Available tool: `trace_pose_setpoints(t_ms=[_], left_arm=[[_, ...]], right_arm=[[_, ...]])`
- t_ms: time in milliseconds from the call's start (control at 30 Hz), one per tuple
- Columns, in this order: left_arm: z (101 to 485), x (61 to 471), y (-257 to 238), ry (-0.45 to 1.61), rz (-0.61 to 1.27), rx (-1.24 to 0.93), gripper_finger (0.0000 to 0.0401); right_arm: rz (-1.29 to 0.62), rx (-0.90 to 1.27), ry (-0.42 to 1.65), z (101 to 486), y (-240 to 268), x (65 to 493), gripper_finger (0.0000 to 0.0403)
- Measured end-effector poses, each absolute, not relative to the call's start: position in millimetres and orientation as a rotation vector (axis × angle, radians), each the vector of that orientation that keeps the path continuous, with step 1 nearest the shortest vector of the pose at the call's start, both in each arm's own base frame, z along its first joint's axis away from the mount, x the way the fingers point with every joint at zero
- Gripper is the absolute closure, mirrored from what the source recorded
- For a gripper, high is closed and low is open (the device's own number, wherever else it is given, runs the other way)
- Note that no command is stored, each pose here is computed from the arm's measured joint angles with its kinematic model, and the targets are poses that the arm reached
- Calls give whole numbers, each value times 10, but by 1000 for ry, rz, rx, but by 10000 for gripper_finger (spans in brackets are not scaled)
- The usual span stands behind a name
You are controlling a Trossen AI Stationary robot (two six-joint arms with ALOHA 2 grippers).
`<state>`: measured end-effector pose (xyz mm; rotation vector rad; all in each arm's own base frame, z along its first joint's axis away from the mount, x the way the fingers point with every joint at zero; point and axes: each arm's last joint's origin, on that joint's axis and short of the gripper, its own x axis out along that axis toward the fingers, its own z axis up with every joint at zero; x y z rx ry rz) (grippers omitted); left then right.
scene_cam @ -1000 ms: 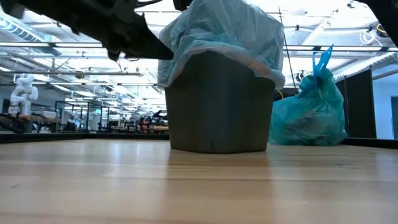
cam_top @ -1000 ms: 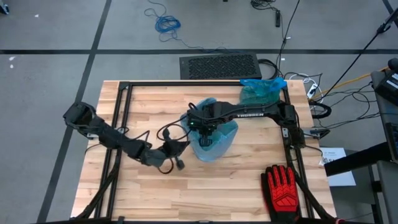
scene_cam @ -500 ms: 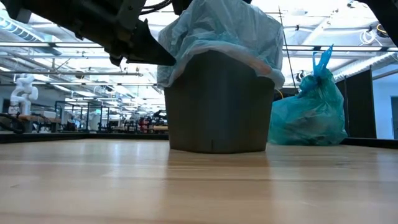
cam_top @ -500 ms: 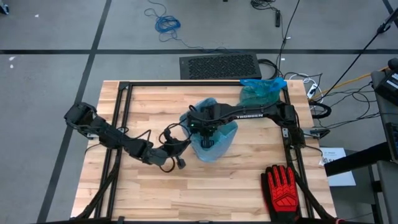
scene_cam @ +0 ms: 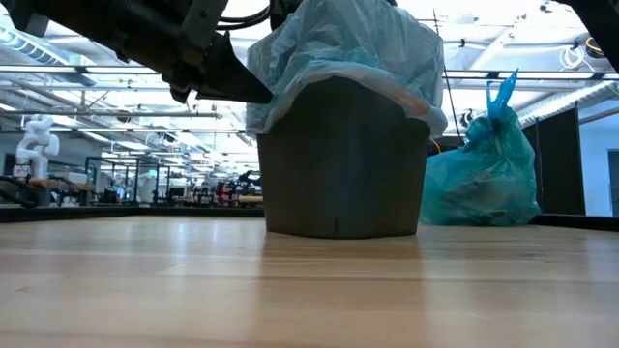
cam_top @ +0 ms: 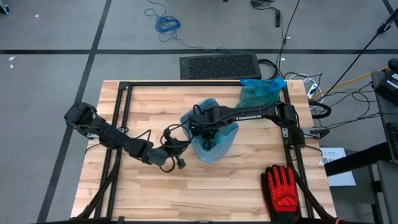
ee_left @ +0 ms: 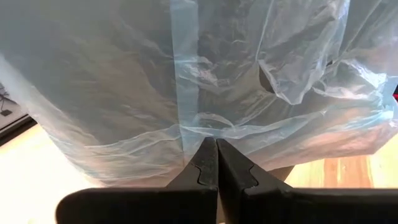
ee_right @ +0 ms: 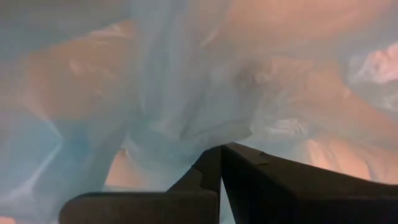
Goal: Place trash/remove bag and relplace
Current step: Insert the blue trash bag into the black trash bin
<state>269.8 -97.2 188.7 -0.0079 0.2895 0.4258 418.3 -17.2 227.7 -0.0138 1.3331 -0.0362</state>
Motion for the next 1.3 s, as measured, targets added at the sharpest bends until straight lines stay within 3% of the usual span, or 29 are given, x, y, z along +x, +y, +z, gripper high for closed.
trace_pose_setpoints(t_ms=[367,833,1300], left_arm=[[1886,2697,-973,290,425,-8,401],[1877,2694,-971,299,426,-2,401],[1874,2693,-973,303,419,-2,401]], right_arm=[[-18,-21,1387,2075,-152,4237,403],[19,46,1325,2557,-91,4249,403],[-5,92,1376,2621,-86,4195,403]])
